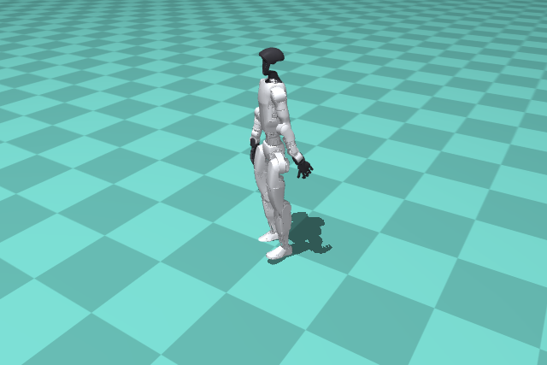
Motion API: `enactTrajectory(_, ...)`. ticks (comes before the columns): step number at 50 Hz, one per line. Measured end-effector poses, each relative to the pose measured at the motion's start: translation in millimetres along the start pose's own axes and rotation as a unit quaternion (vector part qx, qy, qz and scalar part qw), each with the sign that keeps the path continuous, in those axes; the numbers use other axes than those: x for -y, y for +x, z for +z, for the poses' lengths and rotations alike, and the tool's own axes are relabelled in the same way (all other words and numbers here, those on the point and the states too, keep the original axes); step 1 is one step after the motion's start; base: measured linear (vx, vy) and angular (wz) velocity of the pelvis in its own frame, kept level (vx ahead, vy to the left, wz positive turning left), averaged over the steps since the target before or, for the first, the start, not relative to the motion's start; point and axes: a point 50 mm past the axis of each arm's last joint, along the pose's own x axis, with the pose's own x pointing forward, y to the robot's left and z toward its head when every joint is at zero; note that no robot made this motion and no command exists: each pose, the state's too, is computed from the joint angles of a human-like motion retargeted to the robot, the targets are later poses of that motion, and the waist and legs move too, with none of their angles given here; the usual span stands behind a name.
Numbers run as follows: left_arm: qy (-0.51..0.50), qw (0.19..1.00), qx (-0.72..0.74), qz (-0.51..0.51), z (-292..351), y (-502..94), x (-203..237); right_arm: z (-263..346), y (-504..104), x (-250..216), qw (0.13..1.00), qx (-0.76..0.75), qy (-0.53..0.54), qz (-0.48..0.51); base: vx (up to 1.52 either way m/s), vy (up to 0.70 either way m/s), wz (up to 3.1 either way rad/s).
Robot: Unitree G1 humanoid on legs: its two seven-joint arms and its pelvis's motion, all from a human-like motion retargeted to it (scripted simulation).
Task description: In place motions
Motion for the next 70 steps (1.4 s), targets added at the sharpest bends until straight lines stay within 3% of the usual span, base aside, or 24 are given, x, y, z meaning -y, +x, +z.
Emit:
enactTrajectory(5,0.147,0.977,0.155,-0.019,122.6,-54.3,37.5,-114.2,-12.9,-62.7,0.956,-0.205,0.192,0.091,0.02,-0.02,0.4)
enactTrajectory(10,0.243,0.899,0.355,-0.087,208.6,-130.5,106.4,-167.9,-30.5,-111.7,0.906,-0.273,0.31,0.088,0.01,-0.03,0.34)
enactTrajectory(16,0.312,0.784,0.524,-0.116,247.9,-213.5,167.3,-193.2,-44.4,-130.1,0.882,-0.322,0.331,0.09,0.0,0.01,-0.07)
enactTrajectory(22,0.362,0.745,0.559,-0.045,252.7,-221.8,155.7,-155.2,-23.4,-88.2,0.928,-0.274,0.253,-0.005,-0.01,0.04,-0.33)
enactTrajectory(30,0.31,0.892,0.329,0.027,187.2,-100.9,73.9,6.4,2.5,-5.8,0.986,0.041,0.123,-0.108,-0.03,0.02,-0.2)
enactTrajectory(34,0.16,0.972,0.168,0.025,101.7,-37.5,37.9,84.3,-13.6,16.8,0.977,0.173,0.046,-0.118,-0.01,-0.01,-0.32)
enactTrajectory(38,-0.006,0.996,0.078,0.039,22.5,-1.4,14.1,133.7,-33.0,24.2,0.965,0.247,-0.038,-0.082,0.0,-0.03,-0.4)
enactTrajectory(42,-0.052,0.997,0.022,0.043,-32.8,12.7,-1.9,145.6,-41.7,24.5,0.96,0.256,-0.11,-0.022,0.0,-0.01,-0.15)
enactTrajectory(49,-0.026,0.998,-0.043,0.03,-52.8,10.9,-17.8,84.9,-17.6,22.5,0.981,0.157,-0.097,-0.058,0.02,-0.02,0.36)
enactTrajectory(59,0.01,0.98,0.188,-0.062,74.5,-18.4,30.7,-90.7,-4.0,-50.4,0.969,-0.159,0.189,-0.01,0.03,-0.01,0.38)
enactTrajectory(64,0.068,0.953,0.286,-0.073,122.8,-46.1,48.8,-124.9,-10.5,-71.3,0.939,-0.188,0.287,-0.02,0.0,-0.01,0.1)
enactTrajectory(70,0.134,0.939,0.31,-0.059,145.0,-63.0,51.2,-136.8,-15.6,-62.5,0.936,-0.211,0.279,-0.028,-0.03,0.02,-0.19)
